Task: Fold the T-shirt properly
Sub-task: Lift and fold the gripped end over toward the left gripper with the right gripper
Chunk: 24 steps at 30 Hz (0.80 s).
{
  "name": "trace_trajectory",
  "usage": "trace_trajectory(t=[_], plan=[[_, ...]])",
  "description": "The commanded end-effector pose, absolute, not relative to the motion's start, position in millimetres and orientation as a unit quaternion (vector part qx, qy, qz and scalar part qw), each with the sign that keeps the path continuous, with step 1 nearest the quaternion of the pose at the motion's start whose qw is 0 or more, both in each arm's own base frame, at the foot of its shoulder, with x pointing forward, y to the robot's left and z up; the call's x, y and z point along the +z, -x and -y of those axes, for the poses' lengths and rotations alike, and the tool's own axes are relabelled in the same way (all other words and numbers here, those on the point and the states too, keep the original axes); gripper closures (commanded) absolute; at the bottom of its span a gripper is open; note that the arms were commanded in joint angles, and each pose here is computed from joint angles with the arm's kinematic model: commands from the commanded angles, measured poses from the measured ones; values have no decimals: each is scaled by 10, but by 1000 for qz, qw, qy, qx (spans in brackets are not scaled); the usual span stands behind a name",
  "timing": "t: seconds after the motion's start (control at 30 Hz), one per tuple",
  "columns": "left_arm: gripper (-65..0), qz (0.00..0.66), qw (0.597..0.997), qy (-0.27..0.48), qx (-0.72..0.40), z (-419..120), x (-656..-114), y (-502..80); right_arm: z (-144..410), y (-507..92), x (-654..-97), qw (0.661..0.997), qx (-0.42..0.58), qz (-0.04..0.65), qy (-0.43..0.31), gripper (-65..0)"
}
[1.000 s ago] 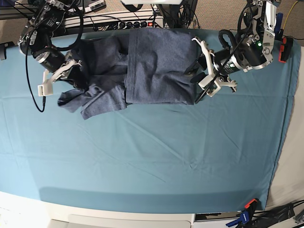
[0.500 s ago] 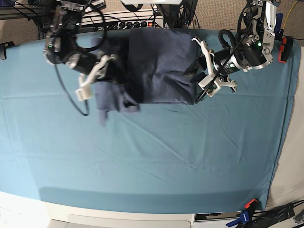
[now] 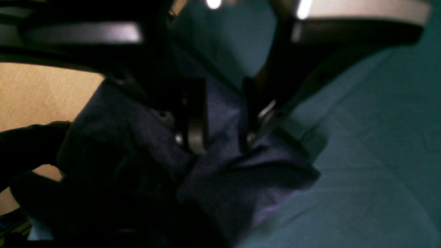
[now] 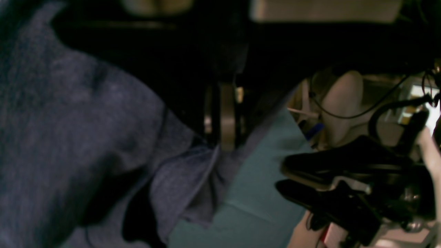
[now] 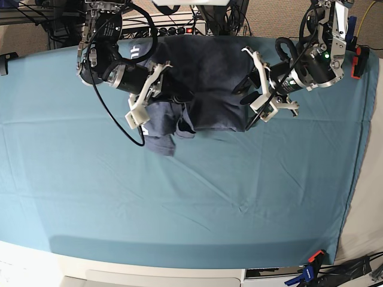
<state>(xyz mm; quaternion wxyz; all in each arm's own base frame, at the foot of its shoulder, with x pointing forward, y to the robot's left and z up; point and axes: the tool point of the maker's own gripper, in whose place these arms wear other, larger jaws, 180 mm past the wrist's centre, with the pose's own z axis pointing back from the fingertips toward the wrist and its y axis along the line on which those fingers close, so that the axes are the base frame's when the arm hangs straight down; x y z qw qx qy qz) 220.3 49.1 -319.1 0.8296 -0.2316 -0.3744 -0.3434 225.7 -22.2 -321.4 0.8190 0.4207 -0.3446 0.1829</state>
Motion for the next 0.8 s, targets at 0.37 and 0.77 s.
trace_trajectory(t=[0.37,0.77], plan=[[-178,394,818,237,-346,-465,-3077,-2239,25,-2314,-2813,777,198,399,-446,0],[-178,394,818,237,-346,-465,-3077,-2239,-269,-2233,-2799,764,231,391,-459,0]])
